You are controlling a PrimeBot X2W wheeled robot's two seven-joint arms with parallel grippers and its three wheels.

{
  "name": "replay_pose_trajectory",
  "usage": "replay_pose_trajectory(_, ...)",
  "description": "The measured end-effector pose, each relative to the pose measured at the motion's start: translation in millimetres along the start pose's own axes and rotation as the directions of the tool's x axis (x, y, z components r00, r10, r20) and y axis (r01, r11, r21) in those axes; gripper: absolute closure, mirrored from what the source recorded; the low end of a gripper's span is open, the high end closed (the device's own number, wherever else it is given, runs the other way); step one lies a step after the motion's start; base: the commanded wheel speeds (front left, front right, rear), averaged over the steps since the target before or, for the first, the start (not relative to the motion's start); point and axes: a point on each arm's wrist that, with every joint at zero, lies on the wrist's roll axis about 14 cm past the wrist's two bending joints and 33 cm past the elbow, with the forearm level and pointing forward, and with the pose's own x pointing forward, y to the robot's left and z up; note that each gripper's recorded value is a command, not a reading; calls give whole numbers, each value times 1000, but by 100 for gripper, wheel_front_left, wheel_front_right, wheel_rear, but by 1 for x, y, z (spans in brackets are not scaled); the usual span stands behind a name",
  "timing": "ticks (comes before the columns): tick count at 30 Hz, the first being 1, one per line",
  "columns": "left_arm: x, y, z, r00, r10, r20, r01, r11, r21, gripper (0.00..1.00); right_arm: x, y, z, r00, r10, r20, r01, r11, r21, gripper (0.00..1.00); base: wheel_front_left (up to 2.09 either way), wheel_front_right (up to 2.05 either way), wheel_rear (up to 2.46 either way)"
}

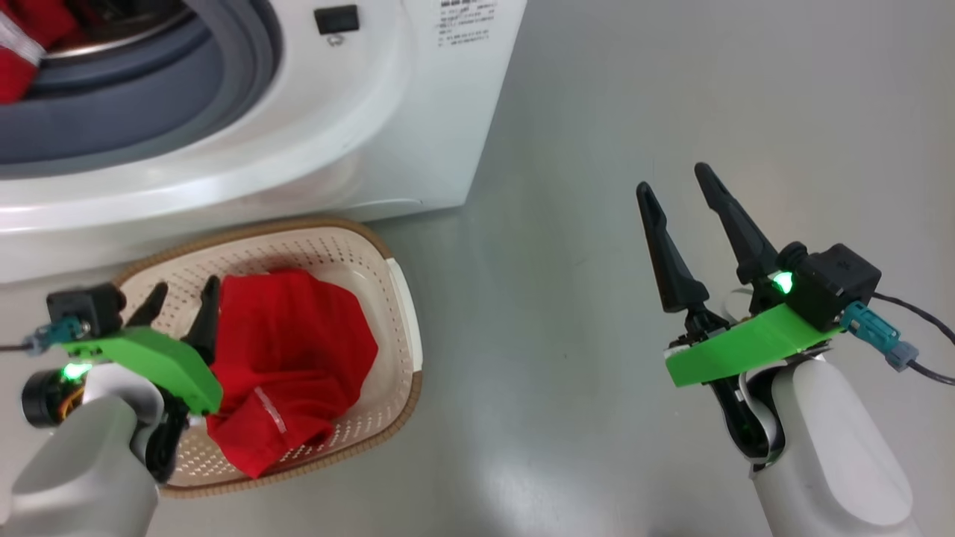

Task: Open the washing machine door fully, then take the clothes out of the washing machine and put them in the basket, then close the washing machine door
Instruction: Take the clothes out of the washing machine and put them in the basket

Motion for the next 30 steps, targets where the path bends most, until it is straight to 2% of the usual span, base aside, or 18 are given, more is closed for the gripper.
replay_pose_trajectory(16,-46,-4,48,979,18,205,-20,1000,6,0,-18,12,27,999,24,44,-24,1000,1,0,0,0,0)
replay_pose_trajectory(30,-109,-8,91,899,43,437,-56,998,17,0,-48,11,49,997,21,74,-20,1000,-11,0,0,0,0)
